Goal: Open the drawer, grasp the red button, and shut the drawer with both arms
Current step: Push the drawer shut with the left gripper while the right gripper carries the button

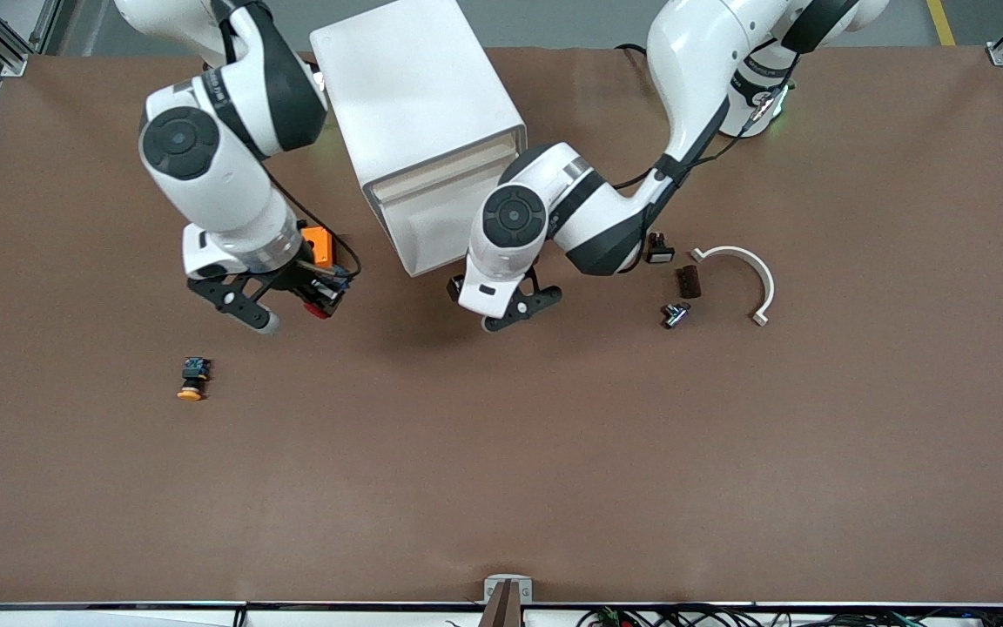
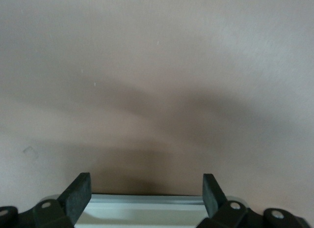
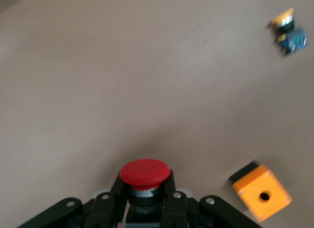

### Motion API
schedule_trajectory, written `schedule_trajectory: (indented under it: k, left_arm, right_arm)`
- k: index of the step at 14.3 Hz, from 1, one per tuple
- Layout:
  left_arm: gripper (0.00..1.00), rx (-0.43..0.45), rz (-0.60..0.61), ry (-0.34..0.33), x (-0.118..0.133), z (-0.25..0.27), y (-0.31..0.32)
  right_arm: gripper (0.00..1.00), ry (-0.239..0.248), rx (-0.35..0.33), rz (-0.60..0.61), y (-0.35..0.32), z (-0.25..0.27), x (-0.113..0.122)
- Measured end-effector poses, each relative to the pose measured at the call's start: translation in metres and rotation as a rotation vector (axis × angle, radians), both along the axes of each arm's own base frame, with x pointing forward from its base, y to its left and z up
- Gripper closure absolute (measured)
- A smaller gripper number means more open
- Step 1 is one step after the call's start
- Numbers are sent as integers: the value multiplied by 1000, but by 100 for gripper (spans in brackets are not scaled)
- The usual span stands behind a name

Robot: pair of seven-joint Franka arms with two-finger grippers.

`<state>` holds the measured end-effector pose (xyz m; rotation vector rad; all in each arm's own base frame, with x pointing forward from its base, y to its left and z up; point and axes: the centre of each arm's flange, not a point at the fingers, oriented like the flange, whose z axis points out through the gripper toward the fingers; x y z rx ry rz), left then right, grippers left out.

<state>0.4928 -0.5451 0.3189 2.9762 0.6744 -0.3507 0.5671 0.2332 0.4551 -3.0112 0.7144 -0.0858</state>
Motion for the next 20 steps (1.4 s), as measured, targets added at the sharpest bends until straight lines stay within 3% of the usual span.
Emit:
schedule_trajectory:
  k: [4, 8, 16, 20]
  left_arm:
    - [0, 20, -11, 17, -15, -13, -6]
    - [0, 21, -19, 30, -25, -16, -11]
    - [0, 49, -9, 111, -80, -32, -35]
    - [0, 37, 26, 173, -97, -34, -43]
  right_arm:
    - [67, 6, -23, 181, -63, -9, 23]
    - [67, -2, -40, 278, -127, -45, 52]
    - [67, 21, -59, 305, -160, -141, 76]
    - [67, -15, -90, 307, -181, -181, 75]
